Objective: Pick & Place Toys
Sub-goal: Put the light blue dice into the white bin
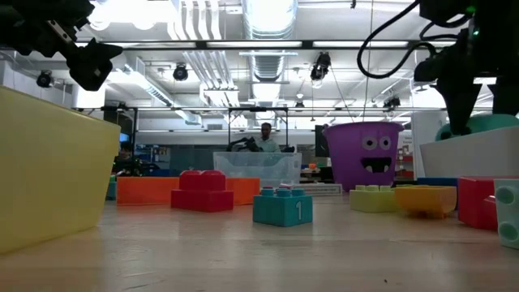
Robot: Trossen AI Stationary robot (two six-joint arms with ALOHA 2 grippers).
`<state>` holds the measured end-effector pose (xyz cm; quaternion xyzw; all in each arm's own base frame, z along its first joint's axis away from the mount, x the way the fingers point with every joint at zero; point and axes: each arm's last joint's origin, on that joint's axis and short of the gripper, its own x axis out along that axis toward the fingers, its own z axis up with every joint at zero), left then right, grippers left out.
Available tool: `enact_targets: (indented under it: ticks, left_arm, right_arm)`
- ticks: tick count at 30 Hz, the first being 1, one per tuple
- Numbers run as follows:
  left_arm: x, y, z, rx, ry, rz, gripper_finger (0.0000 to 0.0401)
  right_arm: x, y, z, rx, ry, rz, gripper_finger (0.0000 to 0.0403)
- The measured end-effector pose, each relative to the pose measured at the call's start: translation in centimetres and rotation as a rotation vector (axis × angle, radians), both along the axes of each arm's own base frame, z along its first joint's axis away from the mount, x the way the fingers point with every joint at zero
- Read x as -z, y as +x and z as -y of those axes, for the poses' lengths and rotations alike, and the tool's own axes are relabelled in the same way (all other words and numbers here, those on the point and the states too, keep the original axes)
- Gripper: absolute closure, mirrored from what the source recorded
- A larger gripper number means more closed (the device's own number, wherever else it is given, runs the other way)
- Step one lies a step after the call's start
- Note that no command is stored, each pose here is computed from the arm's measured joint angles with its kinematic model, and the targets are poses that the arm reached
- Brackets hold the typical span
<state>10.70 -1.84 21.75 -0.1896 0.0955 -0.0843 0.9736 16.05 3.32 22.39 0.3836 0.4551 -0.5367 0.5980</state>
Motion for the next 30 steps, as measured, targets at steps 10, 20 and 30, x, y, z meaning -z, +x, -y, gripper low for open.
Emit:
enact_targets:
  ticks: [10,20,30]
  left_arm:
    - [0.0,0.0,0.0,0.000,0.000,-0.001,0.0127]
    - [0.0,0.0,0.0,0.000,0.000,-0.001,0.0127]
    - [0.0,0.0,0.0,0.000,0.000,-0.001,0.0127]
  right_arm:
    - [1.2,-0.2,0.0,0.012,0.006,-0.001,0.0099]
    - [1.9,-0.2,0.1,0.021,0.004,0.012,0.0099]
    - [2.9,-0.4,0.1,0.043,0.002,0.029,0.0100]
